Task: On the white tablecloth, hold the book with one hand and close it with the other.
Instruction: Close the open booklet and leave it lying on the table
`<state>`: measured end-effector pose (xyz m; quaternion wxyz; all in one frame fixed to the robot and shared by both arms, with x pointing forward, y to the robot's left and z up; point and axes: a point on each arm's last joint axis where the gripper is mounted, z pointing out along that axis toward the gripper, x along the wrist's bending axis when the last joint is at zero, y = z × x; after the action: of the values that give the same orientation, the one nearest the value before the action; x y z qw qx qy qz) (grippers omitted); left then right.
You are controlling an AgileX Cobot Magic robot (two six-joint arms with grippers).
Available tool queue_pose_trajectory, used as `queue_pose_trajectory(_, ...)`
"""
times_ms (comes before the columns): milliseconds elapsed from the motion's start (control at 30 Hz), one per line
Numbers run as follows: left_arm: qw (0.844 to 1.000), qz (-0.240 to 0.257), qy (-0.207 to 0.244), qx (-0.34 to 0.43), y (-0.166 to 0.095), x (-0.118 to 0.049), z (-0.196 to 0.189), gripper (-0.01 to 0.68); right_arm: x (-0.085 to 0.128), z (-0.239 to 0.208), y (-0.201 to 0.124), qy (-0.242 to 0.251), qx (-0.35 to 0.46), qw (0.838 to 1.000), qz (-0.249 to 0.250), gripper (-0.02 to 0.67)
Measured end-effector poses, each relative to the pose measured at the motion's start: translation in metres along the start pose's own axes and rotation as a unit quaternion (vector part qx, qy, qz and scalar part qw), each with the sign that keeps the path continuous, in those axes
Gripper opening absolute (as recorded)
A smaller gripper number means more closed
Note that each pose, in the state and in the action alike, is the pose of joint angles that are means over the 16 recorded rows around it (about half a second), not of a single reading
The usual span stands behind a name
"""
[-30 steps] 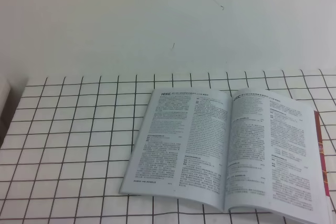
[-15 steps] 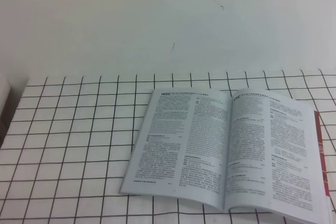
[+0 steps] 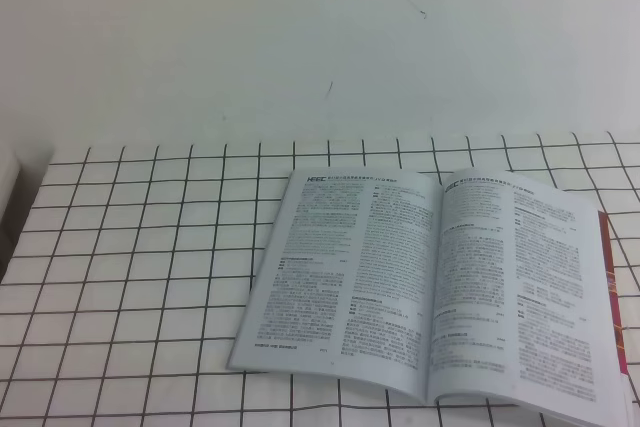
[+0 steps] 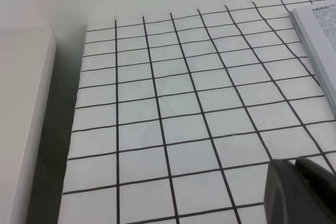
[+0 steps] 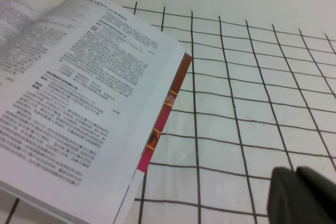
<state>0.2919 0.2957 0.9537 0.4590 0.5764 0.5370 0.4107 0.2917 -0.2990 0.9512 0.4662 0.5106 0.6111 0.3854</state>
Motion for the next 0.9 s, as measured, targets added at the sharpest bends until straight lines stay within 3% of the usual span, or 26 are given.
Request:
queue_pose_trajectory(567, 1.0, 0.0, 0.0, -0.005, 0.001, 0.0, 0.0, -0.003, -0.001, 0.0, 0.001, -0.004, -0.012, 1.0, -0.007, -0.003)
queue_pose_trajectory(900, 0.996, 0.0, 0.006, -0.089, 0.015, 0.001, -0.001, -0.003, -0.003, -0.001, 0.017, -0.021, -0.106, 0.994, -0.009, -0.003)
